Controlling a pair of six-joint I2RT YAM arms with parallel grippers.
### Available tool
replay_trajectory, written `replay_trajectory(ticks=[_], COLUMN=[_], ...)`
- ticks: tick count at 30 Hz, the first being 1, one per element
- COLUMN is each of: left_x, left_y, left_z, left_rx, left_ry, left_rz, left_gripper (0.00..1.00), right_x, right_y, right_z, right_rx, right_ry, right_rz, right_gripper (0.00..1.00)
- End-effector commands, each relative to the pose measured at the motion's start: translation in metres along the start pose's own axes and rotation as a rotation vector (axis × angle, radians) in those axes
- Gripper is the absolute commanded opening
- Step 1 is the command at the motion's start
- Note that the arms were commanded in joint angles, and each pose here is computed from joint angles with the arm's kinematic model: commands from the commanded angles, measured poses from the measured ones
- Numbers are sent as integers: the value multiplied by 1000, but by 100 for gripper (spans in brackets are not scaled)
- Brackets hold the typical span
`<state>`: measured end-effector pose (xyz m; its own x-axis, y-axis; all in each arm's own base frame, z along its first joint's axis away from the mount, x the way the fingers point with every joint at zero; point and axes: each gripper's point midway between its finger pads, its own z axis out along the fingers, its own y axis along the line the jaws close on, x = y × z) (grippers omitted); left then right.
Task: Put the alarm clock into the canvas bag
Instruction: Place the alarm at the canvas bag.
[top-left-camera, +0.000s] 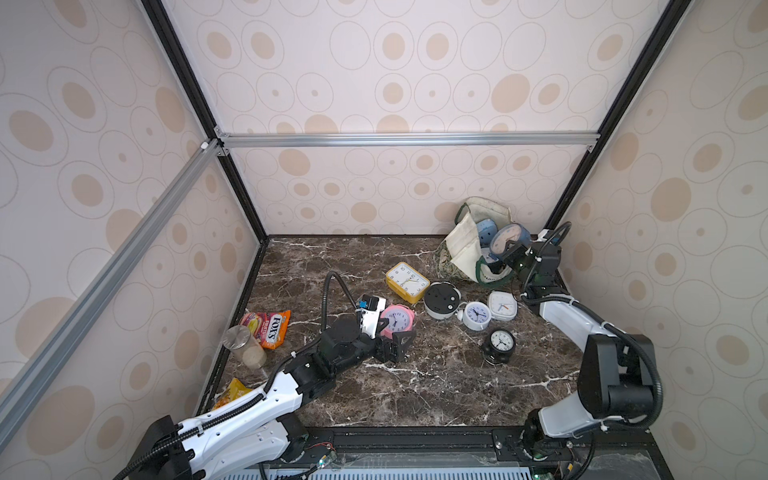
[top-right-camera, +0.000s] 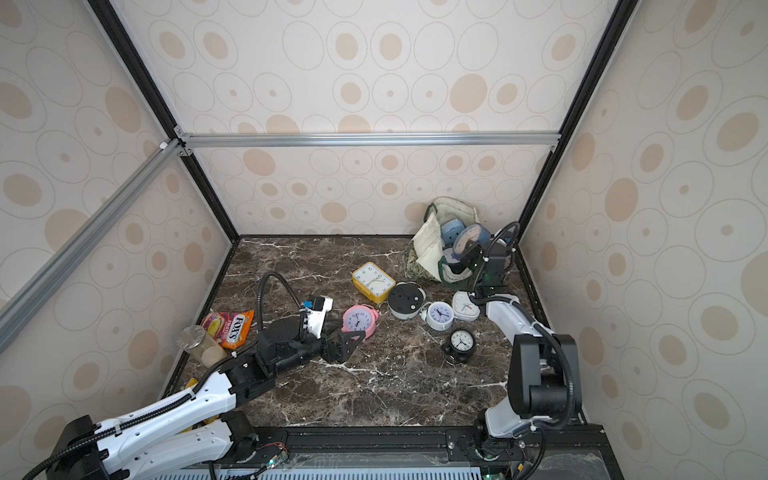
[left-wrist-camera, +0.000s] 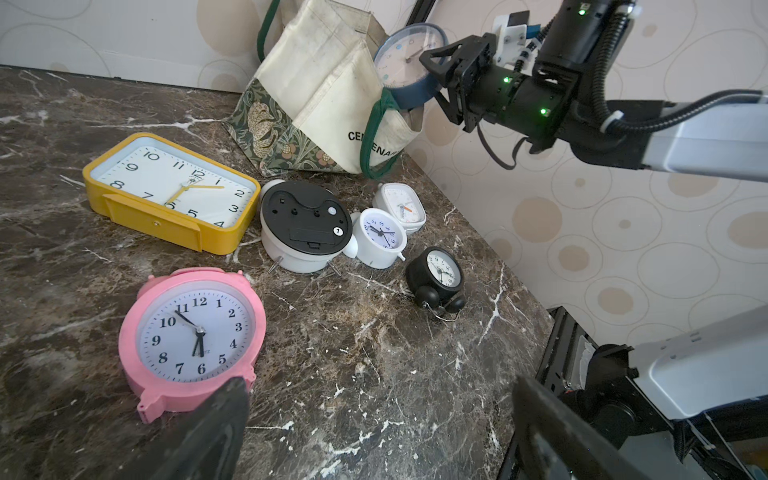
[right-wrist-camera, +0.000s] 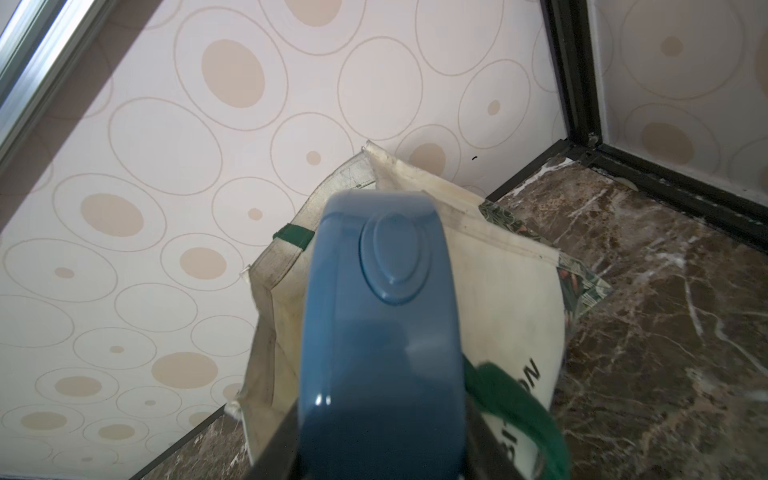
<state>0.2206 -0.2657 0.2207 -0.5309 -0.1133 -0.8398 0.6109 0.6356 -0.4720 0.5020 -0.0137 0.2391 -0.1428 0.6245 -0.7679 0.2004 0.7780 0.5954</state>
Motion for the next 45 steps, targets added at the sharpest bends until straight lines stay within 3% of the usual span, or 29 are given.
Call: replay_trajectory(ticks=[1, 10, 13, 18, 21, 27, 31, 36, 40, 45], left_x=[-16, -15, -14, -14, -17, 1, 31, 63, 73, 75], left_y=[-4, 7, 12, 18, 23, 46, 50, 71, 86, 97], left_z=[-9, -9, -4, 1, 1, 7, 25, 40, 42, 50], left_rx=[5, -48, -77, -129, -165, -286, -290, -397, -470, -514], left_ry=[-75, -89, -73, -45, -49, 51, 233, 425, 474, 537], left_rz=[-36, -43, -41, -39, -45, -13, 37, 56, 67, 174], left_gripper=[98, 98, 98, 99, 98, 98, 99, 98, 98, 98], right_x=[-34, 5, 17, 19, 12, 9, 12, 17, 28, 47], right_y=[27, 35, 41, 39, 31, 32, 42, 53, 54, 58], right_z=[15, 59, 65, 56, 45, 16, -10, -51, -80, -113], right_rx=[-90, -131, -139, -107, -43, -52, -108, -150, -181, -247], right_ry=[-111, 20, 74, 120, 122, 126, 136, 145, 175, 236], right_rz=[1, 30, 17, -17, -41, -83, -116, -177, -175, -145], right_gripper=[14, 16, 21, 70, 84, 86, 86, 90, 90, 89])
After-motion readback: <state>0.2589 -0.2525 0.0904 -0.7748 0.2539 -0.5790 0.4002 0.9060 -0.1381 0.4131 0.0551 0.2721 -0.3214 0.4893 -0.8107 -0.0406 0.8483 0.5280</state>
